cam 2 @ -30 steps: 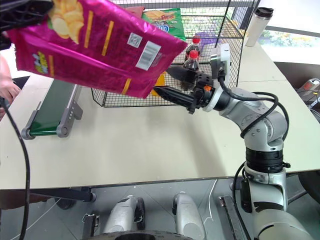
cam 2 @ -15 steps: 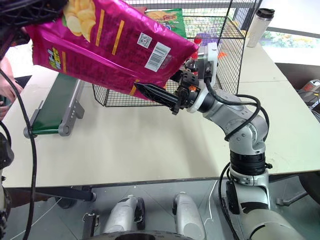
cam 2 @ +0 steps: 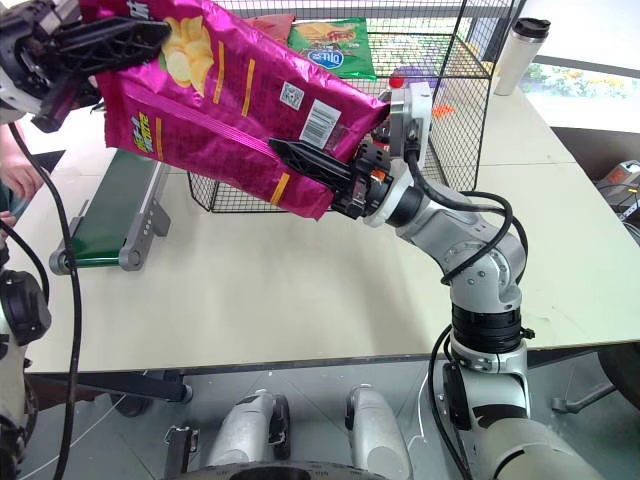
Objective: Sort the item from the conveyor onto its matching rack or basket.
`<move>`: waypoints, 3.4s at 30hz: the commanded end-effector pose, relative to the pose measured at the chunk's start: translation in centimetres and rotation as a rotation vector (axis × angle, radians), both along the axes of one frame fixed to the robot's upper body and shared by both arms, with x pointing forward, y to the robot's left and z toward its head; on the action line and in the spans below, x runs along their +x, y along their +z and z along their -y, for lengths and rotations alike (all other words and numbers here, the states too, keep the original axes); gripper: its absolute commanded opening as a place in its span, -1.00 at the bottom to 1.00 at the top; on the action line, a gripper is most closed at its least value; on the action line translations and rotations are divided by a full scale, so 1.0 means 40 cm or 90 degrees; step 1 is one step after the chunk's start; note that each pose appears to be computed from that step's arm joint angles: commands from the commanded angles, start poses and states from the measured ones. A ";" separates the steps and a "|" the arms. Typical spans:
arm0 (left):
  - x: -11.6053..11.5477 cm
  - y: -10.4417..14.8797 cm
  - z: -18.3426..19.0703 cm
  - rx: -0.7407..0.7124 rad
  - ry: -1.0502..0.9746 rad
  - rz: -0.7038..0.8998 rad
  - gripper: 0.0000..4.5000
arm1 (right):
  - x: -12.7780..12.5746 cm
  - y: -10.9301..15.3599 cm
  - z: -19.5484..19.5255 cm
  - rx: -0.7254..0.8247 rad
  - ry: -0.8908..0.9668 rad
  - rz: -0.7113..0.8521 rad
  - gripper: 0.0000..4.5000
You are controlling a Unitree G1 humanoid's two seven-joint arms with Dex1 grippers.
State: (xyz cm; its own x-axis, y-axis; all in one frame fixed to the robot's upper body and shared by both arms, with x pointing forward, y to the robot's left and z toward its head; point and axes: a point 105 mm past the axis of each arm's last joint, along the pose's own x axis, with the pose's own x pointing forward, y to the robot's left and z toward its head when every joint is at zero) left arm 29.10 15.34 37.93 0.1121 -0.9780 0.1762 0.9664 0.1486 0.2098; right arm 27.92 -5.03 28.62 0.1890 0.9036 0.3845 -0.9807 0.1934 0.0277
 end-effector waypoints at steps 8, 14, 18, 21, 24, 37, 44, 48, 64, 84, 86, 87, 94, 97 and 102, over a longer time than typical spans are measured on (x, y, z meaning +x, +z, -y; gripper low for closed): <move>0.092 -0.060 -0.110 0.015 0.234 0.012 0.75 | -0.028 0.027 0.083 -0.023 -0.117 0.041 -1.00; 0.101 -0.180 -0.139 0.095 0.338 -0.009 0.75 | -0.022 0.084 0.282 -0.100 -0.407 0.113 -1.00; 0.081 -0.230 -0.064 0.089 0.331 -0.011 0.75 | -0.014 0.144 0.366 -0.143 -0.576 0.196 -1.00; 0.074 -0.240 0.002 0.055 0.347 0.009 0.75 | 0.054 0.180 0.414 -0.221 -0.777 0.305 -1.00; 0.062 -0.232 0.047 0.021 0.351 0.024 0.75 | 0.121 0.177 0.429 -0.303 -0.884 0.381 -1.00; 0.021 -0.252 0.083 -0.036 0.378 0.001 0.75 | 0.381 0.151 0.403 -0.561 -0.990 0.581 -1.00; 0.027 -0.250 0.062 -0.059 0.460 0.042 0.75 | 0.455 0.154 0.365 -0.566 -0.944 0.500 -1.00; 0.028 -0.260 0.063 -0.069 0.485 0.052 0.75 | 0.483 0.149 0.354 -0.601 -0.938 0.469 -1.00; 0.028 -0.287 0.073 -0.067 0.487 0.032 0.78 | 0.500 0.163 0.300 -0.603 -0.897 0.431 0.88; 0.045 -0.315 0.064 -0.061 0.499 0.005 0.78 | 0.473 0.135 0.209 -0.559 -0.648 0.385 0.97; 0.046 -0.318 0.063 -0.060 0.503 0.004 0.78 | 0.473 0.143 0.213 -0.555 -0.662 0.393 0.97; 0.047 -0.319 0.063 -0.060 0.504 0.004 0.78 | 0.472 0.149 0.215 -0.552 -0.671 0.403 0.97; 0.050 -0.325 0.067 -0.062 0.505 0.001 0.78 | 0.469 0.176 0.232 -0.570 -0.732 0.486 -0.20; 0.052 -0.324 0.066 -0.063 0.504 0.002 0.78 | 0.468 0.162 0.216 -0.556 -0.703 0.477 -0.37; 0.052 -0.328 0.065 -0.061 0.503 -0.002 0.78 | 0.465 0.123 0.207 -0.504 -0.636 0.399 -0.37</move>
State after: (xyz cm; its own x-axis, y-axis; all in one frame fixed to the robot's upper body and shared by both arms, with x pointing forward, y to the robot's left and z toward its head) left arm 31.61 12.83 23.89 0.7819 -0.5853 0.2148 0.5700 0.8107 0.1340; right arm 46.95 -13.55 32.08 0.8762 0.4794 0.0487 -0.2331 0.5100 -0.8280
